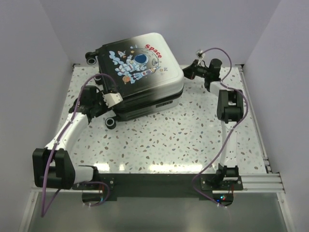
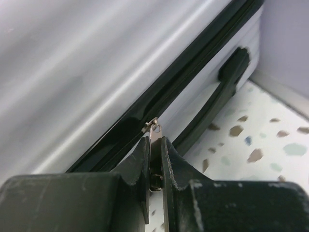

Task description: Pack the luggage

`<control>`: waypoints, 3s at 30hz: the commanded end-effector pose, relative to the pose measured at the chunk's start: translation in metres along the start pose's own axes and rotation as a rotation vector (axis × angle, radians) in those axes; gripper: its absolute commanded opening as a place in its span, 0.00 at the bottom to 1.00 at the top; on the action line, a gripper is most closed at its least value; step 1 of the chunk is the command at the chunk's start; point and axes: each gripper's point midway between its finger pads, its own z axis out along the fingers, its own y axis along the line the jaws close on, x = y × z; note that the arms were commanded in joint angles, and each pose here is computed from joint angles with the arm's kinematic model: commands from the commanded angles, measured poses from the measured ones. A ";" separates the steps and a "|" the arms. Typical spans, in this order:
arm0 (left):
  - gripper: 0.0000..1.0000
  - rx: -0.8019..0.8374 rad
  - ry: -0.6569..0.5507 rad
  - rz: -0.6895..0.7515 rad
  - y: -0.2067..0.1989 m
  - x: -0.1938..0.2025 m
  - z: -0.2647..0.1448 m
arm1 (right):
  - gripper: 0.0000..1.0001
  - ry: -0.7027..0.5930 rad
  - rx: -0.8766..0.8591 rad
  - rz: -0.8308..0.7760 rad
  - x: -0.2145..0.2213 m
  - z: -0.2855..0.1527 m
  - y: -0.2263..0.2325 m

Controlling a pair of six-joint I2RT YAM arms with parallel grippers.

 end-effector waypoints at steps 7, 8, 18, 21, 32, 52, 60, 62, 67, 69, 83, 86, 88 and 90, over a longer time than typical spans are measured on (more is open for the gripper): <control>0.00 -0.117 0.307 -0.109 0.020 0.060 -0.011 | 0.00 -0.308 0.288 -0.232 -0.063 0.056 -0.065; 0.00 -0.117 0.304 -0.111 0.019 0.059 -0.012 | 0.00 -0.338 0.312 -0.245 -0.071 0.060 -0.068; 0.00 -0.098 0.302 -0.137 0.008 0.056 -0.018 | 0.00 -0.425 0.479 -0.209 -0.046 0.109 -0.085; 0.00 -0.075 0.266 -0.160 0.003 0.049 -0.017 | 0.00 -0.417 0.482 -0.190 -0.034 0.124 -0.079; 0.58 -0.131 -0.170 -0.386 0.045 -0.047 -0.078 | 0.77 -0.387 0.328 -0.160 -0.089 0.071 -0.002; 0.91 -0.479 -0.243 -0.846 0.115 -0.042 -0.128 | 0.95 -0.107 0.231 0.020 -0.061 0.067 0.018; 0.90 -0.357 -0.085 -0.896 0.129 -0.022 -0.048 | 0.94 0.039 0.058 -0.023 -0.013 0.063 0.102; 0.90 -0.357 -0.108 -0.891 0.143 -0.028 -0.035 | 0.93 0.089 0.017 -0.017 0.013 0.060 0.124; 0.91 -0.344 -0.111 -0.892 0.167 -0.032 -0.008 | 0.93 0.145 -0.088 -0.072 0.039 0.051 0.192; 0.90 -0.302 -0.128 -0.878 0.167 -0.035 0.002 | 0.93 0.154 -0.120 -0.077 0.047 0.049 0.210; 0.76 0.482 -0.236 -0.538 -0.012 -0.151 0.093 | 0.94 0.219 -0.193 -0.228 0.086 0.008 0.286; 0.73 0.567 -0.267 -0.541 -0.026 -0.166 0.095 | 0.94 0.250 -0.168 -0.228 0.084 -0.017 0.289; 0.72 0.619 -0.262 -0.542 -0.036 -0.172 0.098 | 0.94 0.247 -0.139 -0.287 0.074 -0.037 0.284; 0.70 0.656 -0.262 -0.534 -0.044 -0.178 0.098 | 0.94 0.280 -0.118 -0.271 0.078 -0.054 0.280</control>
